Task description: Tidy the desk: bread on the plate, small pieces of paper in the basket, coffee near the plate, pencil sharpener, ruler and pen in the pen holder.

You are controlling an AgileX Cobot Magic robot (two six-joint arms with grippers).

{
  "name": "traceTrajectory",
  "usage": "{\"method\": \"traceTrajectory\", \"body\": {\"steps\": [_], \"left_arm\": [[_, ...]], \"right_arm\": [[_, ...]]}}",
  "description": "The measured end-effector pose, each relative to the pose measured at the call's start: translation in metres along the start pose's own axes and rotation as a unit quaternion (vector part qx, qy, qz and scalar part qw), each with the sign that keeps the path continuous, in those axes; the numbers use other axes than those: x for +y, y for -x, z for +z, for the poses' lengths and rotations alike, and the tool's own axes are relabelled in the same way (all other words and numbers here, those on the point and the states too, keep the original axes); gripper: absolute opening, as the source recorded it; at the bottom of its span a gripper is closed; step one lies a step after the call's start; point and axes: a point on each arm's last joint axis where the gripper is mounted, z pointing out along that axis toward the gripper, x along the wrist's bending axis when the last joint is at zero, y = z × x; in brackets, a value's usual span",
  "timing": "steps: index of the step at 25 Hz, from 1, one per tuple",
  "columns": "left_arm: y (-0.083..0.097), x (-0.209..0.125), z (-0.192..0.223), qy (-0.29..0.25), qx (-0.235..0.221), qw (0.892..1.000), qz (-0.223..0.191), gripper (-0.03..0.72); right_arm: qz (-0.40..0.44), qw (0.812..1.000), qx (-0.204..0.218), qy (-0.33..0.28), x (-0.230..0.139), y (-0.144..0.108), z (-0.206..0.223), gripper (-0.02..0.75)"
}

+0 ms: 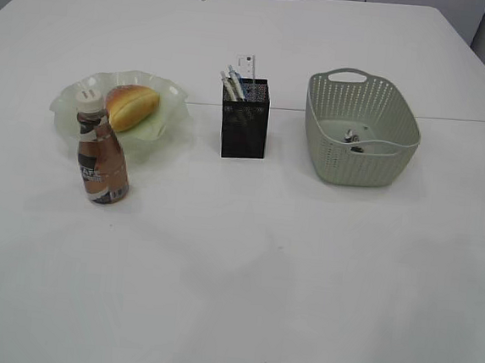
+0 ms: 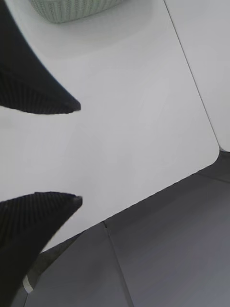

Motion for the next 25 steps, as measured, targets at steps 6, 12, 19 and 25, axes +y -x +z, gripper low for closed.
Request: {"method": "traceTrajectory", "body": {"steps": [6, 12, 19, 25], "left_arm": [[0.000, 0.014, 0.006, -0.041, -0.014, 0.999, -0.023, 0.109], [-0.015, 0.007, 0.032, -0.088, -0.005, 0.995, -0.046, 0.110], [-0.025, -0.010, 0.069, -0.107, 0.003, 0.992, -0.063, 0.110], [-0.029, -0.034, 0.105, -0.108, 0.013, 0.991, -0.075, 0.113]], "right_arm": [[0.000, 1.000, 0.000, 0.000, 0.000, 0.000, 0.000, 0.415], [0.000, 1.000, 0.000, 0.000, 0.000, 0.000, 0.000, 0.414], [0.000, 1.000, 0.000, 0.000, 0.000, 0.000, 0.000, 0.414], [0.000, 1.000, 0.001, 0.000, 0.000, 0.000, 0.000, 0.414]]}}
